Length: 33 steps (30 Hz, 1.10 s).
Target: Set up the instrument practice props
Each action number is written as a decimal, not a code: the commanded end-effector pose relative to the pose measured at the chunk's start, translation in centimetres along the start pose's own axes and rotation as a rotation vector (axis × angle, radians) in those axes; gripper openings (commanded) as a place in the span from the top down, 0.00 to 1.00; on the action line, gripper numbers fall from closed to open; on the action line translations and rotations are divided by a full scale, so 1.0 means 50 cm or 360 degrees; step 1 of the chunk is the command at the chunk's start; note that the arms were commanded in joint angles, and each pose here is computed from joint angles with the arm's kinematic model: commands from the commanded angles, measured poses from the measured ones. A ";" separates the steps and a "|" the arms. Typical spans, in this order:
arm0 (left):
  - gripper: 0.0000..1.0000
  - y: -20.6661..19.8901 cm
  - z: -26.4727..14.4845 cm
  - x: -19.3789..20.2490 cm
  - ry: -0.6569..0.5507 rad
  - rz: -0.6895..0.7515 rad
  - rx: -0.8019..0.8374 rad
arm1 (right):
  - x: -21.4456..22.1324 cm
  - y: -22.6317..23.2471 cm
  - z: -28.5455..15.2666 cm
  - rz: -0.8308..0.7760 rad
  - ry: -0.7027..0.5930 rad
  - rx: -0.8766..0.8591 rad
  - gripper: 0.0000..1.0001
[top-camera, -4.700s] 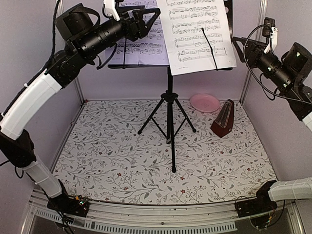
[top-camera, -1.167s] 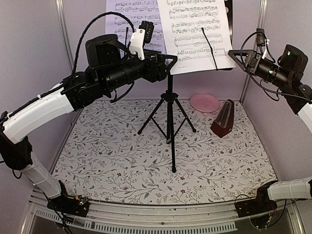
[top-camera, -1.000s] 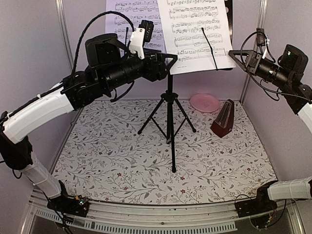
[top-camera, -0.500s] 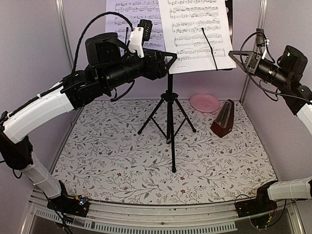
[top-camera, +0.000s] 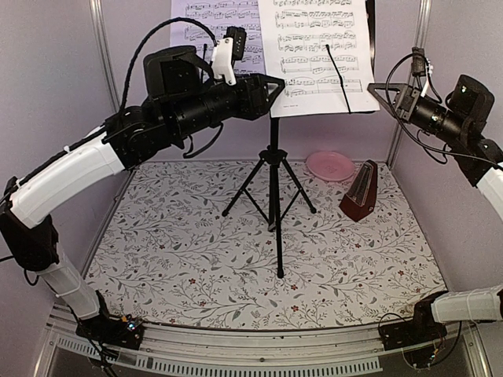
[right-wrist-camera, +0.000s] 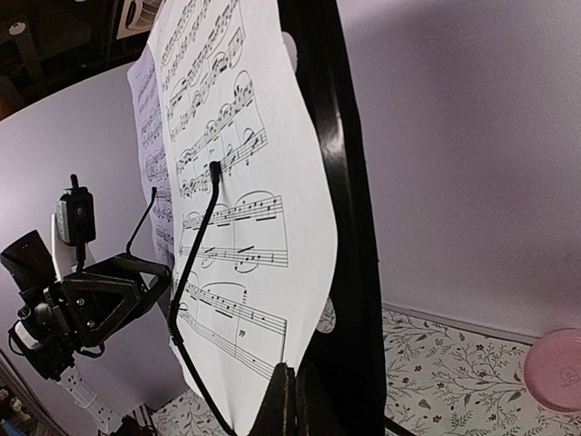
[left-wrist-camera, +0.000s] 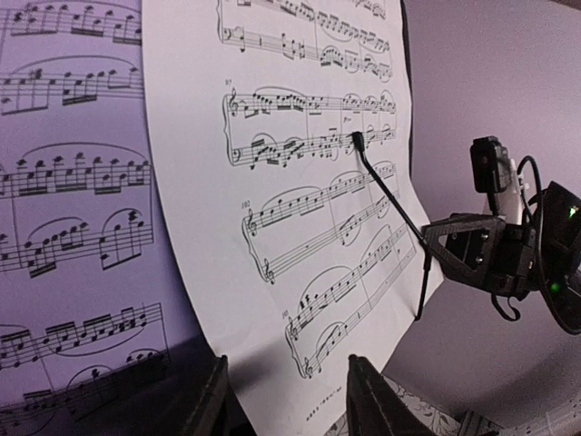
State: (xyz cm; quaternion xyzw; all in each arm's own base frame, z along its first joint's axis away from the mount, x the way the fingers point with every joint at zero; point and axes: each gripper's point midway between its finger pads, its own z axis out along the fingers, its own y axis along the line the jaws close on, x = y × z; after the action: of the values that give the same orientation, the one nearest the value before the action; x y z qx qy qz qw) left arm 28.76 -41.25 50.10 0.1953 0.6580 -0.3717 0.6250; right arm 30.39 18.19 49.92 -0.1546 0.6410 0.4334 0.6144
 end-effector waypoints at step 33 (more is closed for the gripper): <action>0.54 0.019 0.015 -0.002 0.0019 -0.0139 -0.0125 | -0.001 0.004 -0.014 -0.0018 -0.0034 0.0007 1.00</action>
State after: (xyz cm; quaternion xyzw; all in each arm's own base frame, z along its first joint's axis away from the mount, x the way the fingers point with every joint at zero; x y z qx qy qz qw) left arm 29.86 -40.75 49.37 0.1451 0.6852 -0.3700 0.6103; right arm 30.11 18.09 49.69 -0.1545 0.6398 0.4329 0.6159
